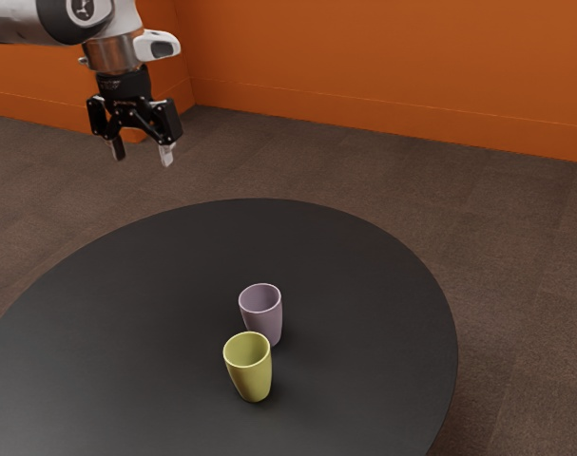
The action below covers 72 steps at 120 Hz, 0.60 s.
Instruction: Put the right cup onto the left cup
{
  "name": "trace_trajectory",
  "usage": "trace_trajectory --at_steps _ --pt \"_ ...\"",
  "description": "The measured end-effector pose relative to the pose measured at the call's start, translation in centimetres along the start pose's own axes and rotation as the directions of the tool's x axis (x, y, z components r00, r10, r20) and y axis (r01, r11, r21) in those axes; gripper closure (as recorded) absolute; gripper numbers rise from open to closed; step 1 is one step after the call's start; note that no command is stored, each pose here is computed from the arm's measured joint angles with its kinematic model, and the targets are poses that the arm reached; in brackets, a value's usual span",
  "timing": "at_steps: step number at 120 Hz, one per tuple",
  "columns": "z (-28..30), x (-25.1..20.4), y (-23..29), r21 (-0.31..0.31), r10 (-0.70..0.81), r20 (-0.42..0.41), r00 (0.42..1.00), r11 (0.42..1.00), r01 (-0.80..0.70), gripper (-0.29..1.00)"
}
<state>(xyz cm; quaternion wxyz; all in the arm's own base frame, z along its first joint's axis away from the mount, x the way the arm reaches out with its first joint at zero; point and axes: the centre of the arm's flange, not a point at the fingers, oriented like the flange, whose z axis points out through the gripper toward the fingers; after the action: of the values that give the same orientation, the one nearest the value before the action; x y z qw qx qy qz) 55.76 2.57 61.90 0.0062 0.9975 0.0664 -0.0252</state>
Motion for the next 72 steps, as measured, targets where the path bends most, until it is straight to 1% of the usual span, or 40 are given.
trace_trajectory --at_steps 29,50,72 --pt "-0.2 -0.1 2.2 -0.001 0.038 -0.014 0.999 0.999 -0.038 0.0" --pt "0.0 -0.5 4.1 -0.003 0.076 -0.008 0.997 0.997 -0.076 0.0" --pt "2.6 -1.1 5.7 -0.004 0.106 0.039 0.994 0.994 -0.106 0.0"
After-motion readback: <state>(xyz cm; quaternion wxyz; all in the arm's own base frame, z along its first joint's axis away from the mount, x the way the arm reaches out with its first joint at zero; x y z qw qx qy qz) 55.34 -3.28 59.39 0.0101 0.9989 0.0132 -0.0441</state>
